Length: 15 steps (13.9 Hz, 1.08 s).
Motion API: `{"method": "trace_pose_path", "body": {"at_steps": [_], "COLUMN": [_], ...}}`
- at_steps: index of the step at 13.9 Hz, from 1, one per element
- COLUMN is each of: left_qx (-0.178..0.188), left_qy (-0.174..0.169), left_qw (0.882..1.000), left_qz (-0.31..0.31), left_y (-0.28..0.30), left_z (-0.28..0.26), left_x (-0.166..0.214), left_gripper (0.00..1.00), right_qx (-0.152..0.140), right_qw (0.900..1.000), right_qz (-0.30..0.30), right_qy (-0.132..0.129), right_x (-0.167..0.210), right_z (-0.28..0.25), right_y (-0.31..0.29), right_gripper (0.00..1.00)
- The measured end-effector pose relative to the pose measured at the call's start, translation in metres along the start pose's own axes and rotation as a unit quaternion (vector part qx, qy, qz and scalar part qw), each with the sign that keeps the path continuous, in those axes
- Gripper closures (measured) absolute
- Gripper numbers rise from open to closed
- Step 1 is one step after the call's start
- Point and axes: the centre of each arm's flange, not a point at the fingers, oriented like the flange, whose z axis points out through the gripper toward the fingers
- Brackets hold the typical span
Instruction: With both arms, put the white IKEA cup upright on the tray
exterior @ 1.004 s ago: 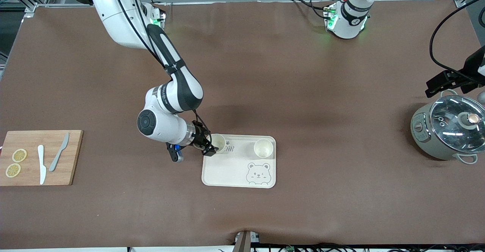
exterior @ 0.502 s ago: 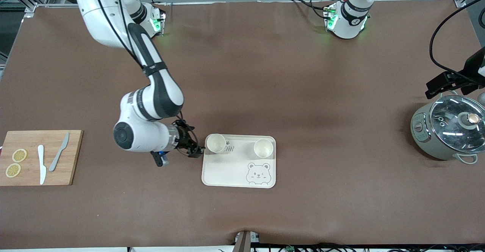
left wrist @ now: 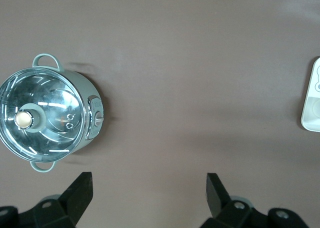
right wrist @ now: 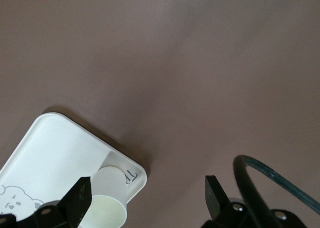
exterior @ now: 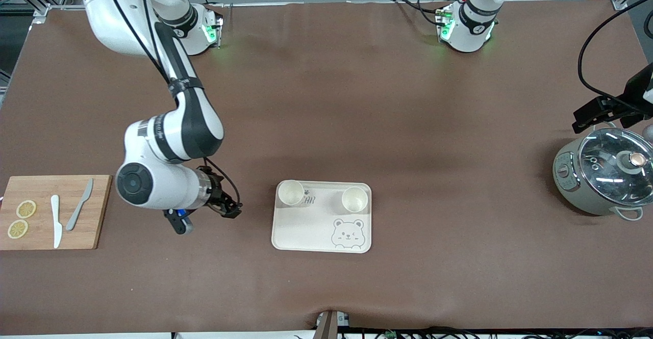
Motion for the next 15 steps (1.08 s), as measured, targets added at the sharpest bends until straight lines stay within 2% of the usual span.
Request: {"method": "trace_pose_path", "body": {"at_steps": [4, 7, 10, 12, 15], "left_qx": [-0.001, -0.001, -0.001, -0.001, -0.001], "left_qy": [0.0, 0.0, 0.0, 0.0, 0.001], "left_qw": [1.0, 1.0, 1.0, 1.0, 1.0], "left_qz": [0.007, 0.009, 0.009, 0.009, 0.008], "left_y": [0.008, 0.01, 0.01, 0.01, 0.009], "left_z": [0.0, 0.0, 0.0, 0.0, -0.001], "left_x": [0.0, -0.001, 0.0, 0.0, 0.0], "left_gripper": [0.0, 0.0, 0.0, 0.0, 0.0], "right_qx": [0.01, 0.008, 0.028, 0.022, 0.007], "right_qw": [1.0, 0.998, 0.989, 0.985, 0.972], "right_qz": [-0.013, -0.064, -0.141, -0.171, -0.23], "right_qy": [-0.009, -0.022, -0.021, 0.002, 0.041], "right_x": [0.015, 0.04, 0.087, 0.101, 0.084], "right_z": [-0.078, -0.13, -0.176, -0.2, -0.236], "right_y": [0.04, 0.087, 0.147, 0.181, 0.213], "right_gripper": [0.0, 0.0, 0.0, 0.0, 0.0]}}
